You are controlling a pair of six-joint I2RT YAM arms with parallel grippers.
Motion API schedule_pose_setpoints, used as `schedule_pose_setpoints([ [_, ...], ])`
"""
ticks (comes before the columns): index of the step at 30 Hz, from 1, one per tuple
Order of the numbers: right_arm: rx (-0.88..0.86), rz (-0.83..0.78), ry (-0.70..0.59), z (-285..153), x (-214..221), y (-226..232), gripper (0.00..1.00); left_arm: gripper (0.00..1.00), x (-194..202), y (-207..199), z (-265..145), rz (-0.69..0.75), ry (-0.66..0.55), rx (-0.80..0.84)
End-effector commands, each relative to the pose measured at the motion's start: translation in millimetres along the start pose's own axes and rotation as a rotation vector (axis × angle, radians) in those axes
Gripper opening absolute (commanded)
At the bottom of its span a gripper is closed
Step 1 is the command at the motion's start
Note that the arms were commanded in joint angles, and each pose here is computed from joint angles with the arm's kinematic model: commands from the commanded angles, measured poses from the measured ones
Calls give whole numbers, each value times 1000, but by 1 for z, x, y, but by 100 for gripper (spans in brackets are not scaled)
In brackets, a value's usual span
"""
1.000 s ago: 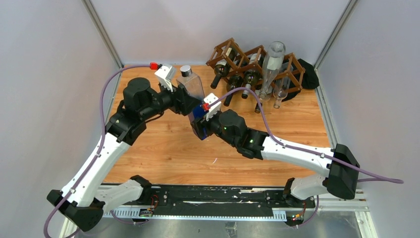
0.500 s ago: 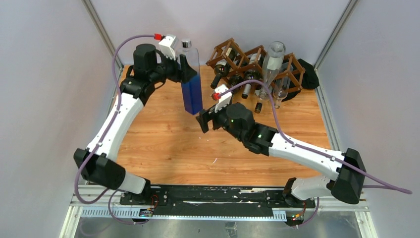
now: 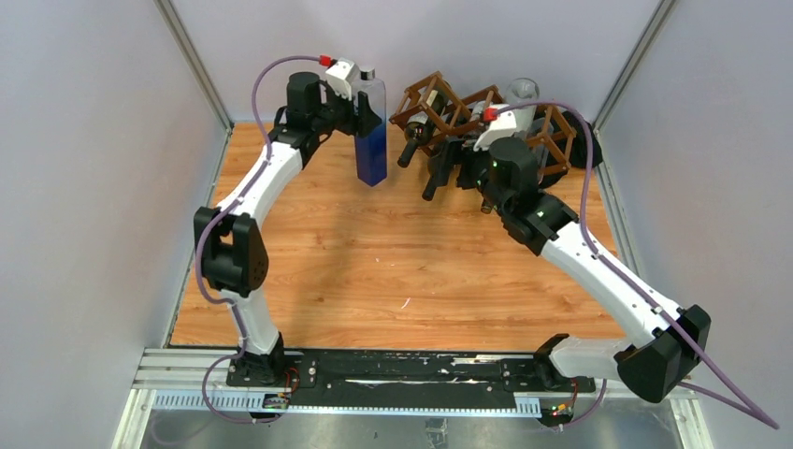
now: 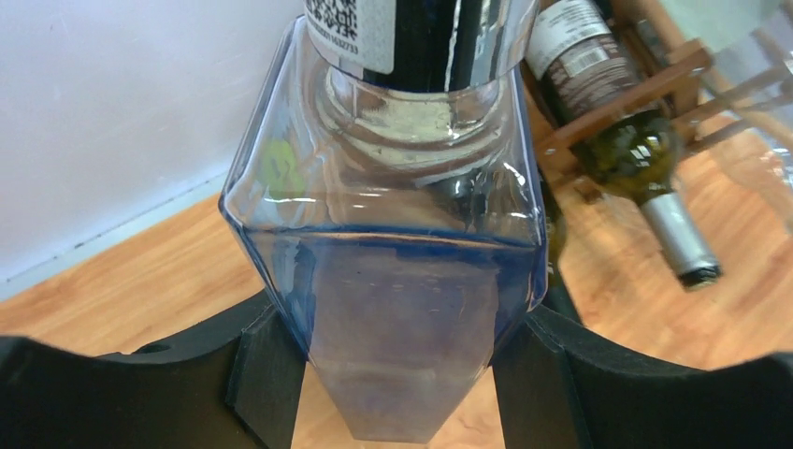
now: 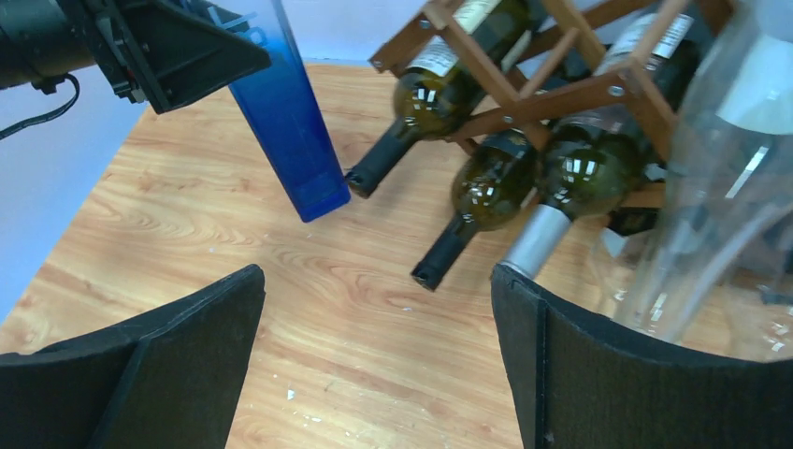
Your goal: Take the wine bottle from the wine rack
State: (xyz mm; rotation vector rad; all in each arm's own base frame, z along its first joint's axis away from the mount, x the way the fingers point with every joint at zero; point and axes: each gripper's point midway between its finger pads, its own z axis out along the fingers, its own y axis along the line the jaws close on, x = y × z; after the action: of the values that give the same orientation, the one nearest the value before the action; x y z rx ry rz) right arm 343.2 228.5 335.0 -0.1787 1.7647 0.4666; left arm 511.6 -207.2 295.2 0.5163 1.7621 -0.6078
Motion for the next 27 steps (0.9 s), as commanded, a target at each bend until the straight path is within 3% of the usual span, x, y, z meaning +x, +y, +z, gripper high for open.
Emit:
schedule_pose_setpoints([
  [1,44,48,9,-5,-9,-22,94,0,-89,10,3,202,-290,10],
  [10,154,101,-21,-7,-15,-64,95,0,-72,39,30,331,-360,-18],
  [27,263,159,-38,-10,-6,-104,96,0,-23,69,31,311,-386,-103],
])
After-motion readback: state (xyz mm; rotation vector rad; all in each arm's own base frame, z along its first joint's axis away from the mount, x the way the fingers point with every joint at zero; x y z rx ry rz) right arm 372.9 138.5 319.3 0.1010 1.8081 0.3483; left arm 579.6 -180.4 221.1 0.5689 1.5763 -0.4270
